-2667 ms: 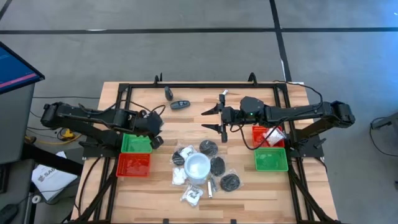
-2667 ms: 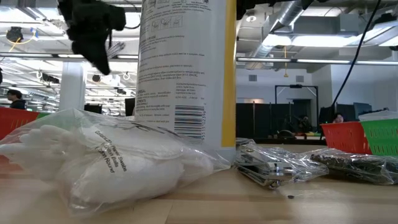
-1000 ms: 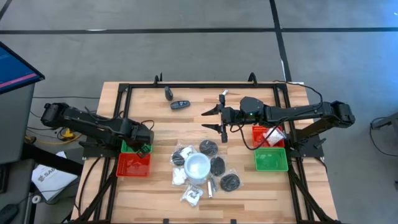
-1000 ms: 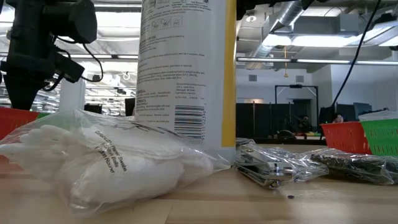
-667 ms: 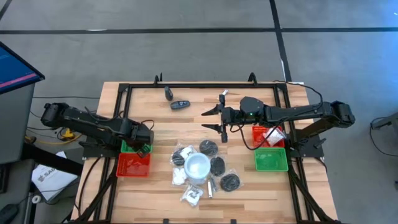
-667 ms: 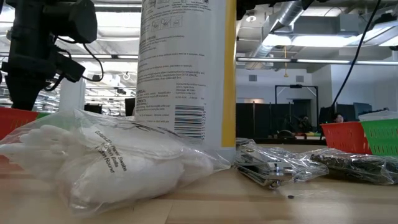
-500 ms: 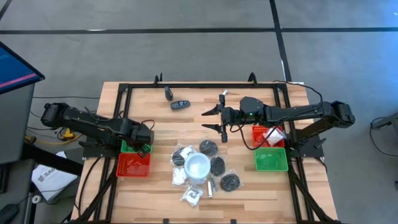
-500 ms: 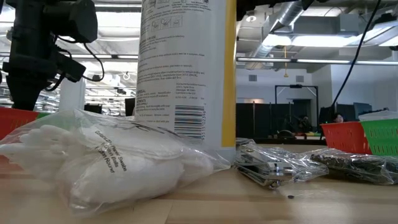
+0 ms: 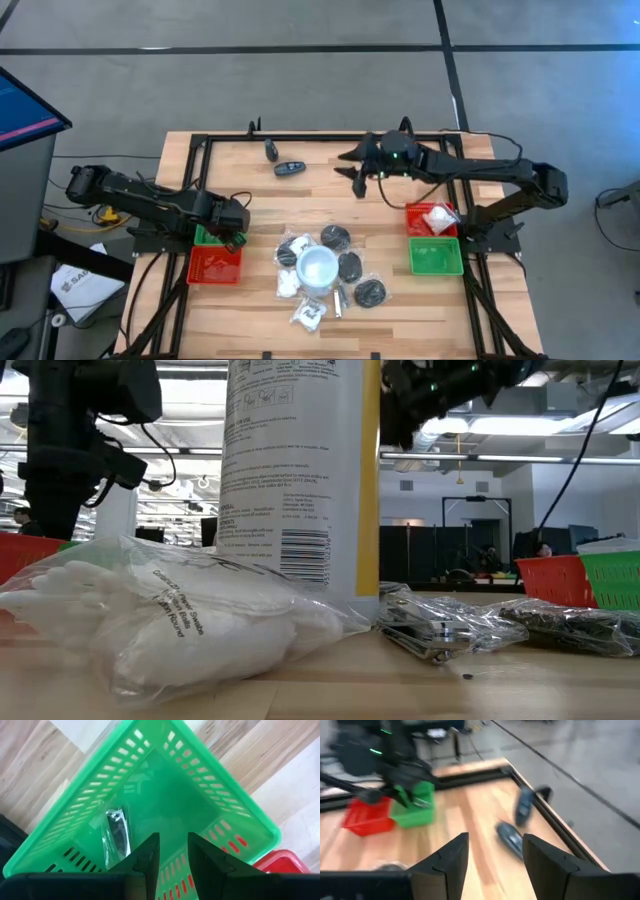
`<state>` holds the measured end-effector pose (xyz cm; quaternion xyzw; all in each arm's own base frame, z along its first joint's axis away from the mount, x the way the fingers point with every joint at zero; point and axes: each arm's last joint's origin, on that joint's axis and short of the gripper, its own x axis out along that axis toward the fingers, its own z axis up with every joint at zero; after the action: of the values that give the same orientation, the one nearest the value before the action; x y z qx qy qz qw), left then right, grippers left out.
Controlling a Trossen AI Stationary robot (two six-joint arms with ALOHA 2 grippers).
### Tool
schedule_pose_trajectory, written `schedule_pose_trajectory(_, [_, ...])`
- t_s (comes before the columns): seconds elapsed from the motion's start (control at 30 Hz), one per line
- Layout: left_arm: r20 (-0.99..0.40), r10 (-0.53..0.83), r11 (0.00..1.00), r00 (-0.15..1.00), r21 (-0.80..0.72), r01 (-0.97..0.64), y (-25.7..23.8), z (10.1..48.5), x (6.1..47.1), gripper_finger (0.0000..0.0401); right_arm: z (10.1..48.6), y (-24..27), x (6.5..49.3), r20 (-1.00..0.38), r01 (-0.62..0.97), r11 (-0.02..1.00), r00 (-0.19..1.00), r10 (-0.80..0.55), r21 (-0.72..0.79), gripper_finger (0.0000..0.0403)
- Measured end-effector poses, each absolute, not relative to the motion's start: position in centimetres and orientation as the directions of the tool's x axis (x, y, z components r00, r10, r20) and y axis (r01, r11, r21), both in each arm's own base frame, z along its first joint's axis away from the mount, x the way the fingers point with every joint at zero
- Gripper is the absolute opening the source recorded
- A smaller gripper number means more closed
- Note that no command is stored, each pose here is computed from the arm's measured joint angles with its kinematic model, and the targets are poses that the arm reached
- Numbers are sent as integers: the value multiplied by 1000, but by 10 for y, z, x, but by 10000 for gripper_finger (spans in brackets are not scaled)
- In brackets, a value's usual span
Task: Pick & Place Travel size toiletries
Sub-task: Put the nail cutter into the left green bin
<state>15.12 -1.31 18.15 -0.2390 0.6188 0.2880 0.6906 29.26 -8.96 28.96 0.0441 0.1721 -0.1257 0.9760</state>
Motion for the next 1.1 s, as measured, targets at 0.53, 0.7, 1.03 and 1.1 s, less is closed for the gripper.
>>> schedule_pose_trajectory(0.53, [-950, 170, 736, 261, -54, -675, -11, 204, 152, 92, 222, -170, 287, -608, 593, 772, 706, -362, 230, 175])
schedule_pose_trajectory(0.7, [-900, 222, 726, 375, -104, -680, -8, 217, 145, 92, 215, -190, 288, -692, 665, 708, 628, -356, 240, 175])
schedule_pose_trajectory(1.03, [-845, 265, 717, 465, -150, -681, -6, 227, 140, 92, 193, -224, 299, -824, 757, 616, 480, -299, 217, 175])
schedule_pose_trajectory(1.1, [-839, 265, 729, 475, -148, -668, -6, 228, 141, 92, 190, -231, 299, -833, 776, 590, 467, -297, 224, 175])
